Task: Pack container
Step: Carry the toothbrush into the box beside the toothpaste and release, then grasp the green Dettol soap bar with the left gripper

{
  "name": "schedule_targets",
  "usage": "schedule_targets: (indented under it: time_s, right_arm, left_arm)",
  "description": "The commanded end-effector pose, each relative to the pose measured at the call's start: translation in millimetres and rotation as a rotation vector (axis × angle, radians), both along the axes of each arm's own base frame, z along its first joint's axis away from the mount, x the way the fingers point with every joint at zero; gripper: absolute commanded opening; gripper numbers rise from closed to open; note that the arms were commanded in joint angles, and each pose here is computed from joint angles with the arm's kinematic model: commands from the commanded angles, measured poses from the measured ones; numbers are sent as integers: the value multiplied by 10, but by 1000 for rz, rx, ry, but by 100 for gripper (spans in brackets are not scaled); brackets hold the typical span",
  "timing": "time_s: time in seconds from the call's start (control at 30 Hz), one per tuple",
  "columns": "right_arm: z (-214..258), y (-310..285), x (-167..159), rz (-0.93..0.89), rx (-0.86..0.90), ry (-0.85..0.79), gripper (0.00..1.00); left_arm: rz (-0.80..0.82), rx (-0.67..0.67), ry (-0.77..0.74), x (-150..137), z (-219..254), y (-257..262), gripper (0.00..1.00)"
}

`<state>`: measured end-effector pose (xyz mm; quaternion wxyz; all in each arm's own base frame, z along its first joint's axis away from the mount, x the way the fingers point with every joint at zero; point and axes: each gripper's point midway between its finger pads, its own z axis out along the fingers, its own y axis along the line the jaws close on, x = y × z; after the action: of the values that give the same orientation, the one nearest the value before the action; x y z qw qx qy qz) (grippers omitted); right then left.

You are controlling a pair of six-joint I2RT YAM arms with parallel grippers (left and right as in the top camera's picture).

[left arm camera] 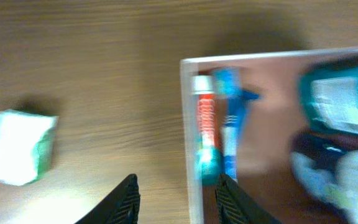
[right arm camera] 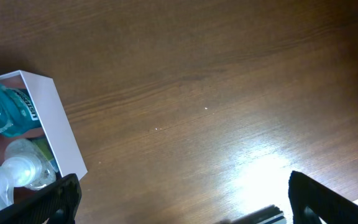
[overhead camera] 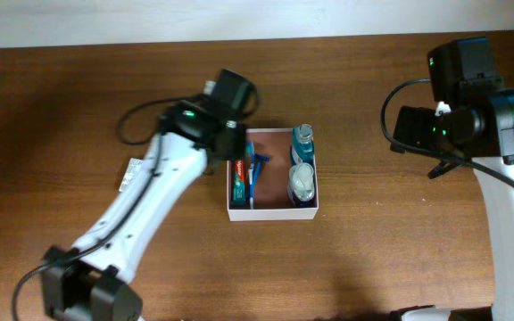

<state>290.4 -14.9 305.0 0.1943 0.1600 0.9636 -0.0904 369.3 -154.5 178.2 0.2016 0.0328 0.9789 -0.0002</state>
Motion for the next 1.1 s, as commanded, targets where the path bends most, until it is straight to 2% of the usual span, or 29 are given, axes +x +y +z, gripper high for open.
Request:
schedule_targets:
  time_s: [0.0,0.13,0.17,0.23,0.27,0.3,0.37,0.5,0.6,0.77,0.93,1.07]
  right_arm:
    - [32,-45,10,-16,-13,-12,98]
    - [32,-45,10,-16,-13,-12,98]
    - [32,-45,10,-16,-13,-12,98]
    - [32,-45,10,-16,-13,-12,98]
    - [32,-45,10,-16,-13,-12,98]
    - [32,-45,10,-16,-13,-12,98]
    - [32,-45,10,-16,-13,-12,98]
    - [32,-45,10,-16,-13,-12,98]
    - [32,-45,10,-16,-13,-12,98]
    - [32,-45,10,-16,-13,-12,98]
    - [32,-45,10,-16,-13,-12,98]
    - [32,-45,10,-16,-13,-12,98]
  left_arm:
    - [61,101,-6,112,80,610,42]
    - [125,129,42,151,22,1137,45]
    - [125,141,52,157,3,1250,50]
    - [122,160,72,150,-46,1414,62]
    - [130,160,89,134,-94,1496,75]
    - [139,146,104,119,-138,1530,82]
    - [135,133,123,108,-222,1587,93]
    - [141,144,145,117,-530,1765,95]
    - [112,163,185,85,-787,1886,89]
    - [63,180,264,12,-1090,2010,99]
    - [-121,94,293,56,-1312,1797,99]
    - [-134,92,334,35,-1482,1796,99]
